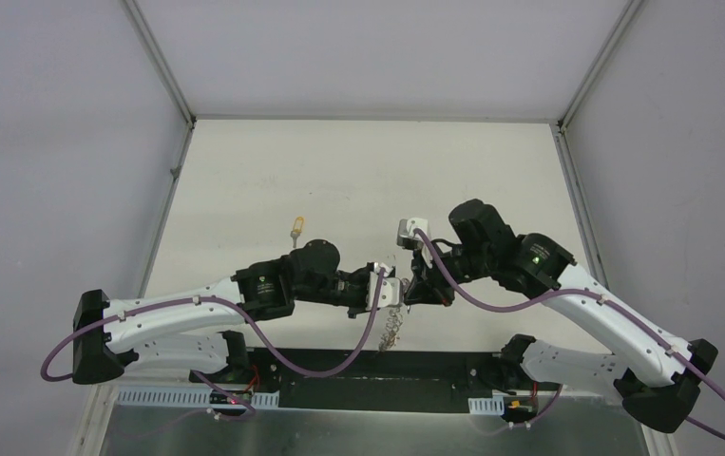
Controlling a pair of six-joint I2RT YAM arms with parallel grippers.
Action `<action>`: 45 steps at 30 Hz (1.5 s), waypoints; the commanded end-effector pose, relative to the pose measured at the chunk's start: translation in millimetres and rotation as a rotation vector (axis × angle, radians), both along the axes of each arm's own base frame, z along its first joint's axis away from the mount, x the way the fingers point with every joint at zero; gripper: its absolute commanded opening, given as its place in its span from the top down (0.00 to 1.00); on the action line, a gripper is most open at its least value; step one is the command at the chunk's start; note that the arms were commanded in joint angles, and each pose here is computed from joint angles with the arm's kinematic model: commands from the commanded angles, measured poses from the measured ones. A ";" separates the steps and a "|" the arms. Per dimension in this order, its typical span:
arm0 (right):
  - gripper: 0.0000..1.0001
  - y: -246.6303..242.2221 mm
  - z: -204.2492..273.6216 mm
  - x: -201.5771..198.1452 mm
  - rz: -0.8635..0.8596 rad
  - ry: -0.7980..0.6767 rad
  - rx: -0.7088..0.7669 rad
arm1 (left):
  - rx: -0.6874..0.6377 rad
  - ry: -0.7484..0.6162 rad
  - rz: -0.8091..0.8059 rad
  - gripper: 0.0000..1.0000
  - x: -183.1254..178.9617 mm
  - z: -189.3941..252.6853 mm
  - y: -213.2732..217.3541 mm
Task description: Put the keys on the keyring
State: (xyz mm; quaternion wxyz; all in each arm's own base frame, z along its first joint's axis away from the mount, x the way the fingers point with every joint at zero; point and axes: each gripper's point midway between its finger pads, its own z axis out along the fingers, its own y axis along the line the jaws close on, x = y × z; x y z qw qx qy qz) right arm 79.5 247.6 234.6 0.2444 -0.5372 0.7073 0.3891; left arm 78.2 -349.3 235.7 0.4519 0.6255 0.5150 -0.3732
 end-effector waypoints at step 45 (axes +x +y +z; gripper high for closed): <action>0.24 -17.7 79.1 -2.0 -0.147 -0.344 0.550 | -0.575 -0.118 -0.086 1.00 -19.0 79.1 -4.9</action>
